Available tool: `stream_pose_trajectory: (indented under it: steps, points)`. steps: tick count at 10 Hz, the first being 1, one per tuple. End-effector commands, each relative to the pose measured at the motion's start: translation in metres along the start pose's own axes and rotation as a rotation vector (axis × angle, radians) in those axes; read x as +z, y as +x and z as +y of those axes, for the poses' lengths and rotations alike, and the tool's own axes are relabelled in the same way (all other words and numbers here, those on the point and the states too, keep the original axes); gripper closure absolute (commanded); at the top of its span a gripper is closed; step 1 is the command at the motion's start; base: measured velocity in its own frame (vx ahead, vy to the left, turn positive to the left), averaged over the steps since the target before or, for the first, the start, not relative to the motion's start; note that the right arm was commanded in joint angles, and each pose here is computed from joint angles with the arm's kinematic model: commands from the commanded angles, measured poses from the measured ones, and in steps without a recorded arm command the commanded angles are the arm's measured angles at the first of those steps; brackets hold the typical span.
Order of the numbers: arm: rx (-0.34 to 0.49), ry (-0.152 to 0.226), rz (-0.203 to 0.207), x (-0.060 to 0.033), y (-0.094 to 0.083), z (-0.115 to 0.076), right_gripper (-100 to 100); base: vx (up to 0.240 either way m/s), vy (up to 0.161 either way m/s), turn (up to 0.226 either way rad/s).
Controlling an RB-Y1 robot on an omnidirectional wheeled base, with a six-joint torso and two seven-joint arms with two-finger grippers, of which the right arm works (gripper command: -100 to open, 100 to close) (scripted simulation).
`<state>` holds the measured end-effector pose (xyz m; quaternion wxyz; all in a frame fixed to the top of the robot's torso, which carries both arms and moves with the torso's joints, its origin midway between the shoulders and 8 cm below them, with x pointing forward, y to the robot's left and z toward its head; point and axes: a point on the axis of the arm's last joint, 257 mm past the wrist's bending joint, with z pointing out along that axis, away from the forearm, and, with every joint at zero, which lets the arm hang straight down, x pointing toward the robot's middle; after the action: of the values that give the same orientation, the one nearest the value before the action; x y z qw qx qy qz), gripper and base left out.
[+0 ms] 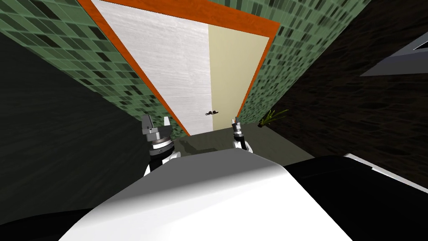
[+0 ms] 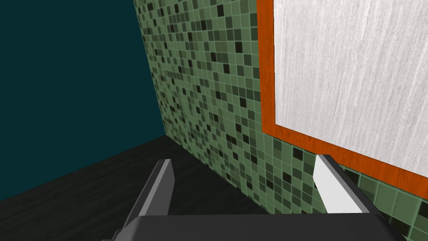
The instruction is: Pull the door open
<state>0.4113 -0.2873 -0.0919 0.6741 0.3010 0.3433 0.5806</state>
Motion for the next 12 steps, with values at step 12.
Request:
stream_pose_trajectory:
  steps: [12]
  points:
    - [0.021,0.217,-0.046,-0.0376,-0.032,-0.113,-100,0.084,0.003,0.110]
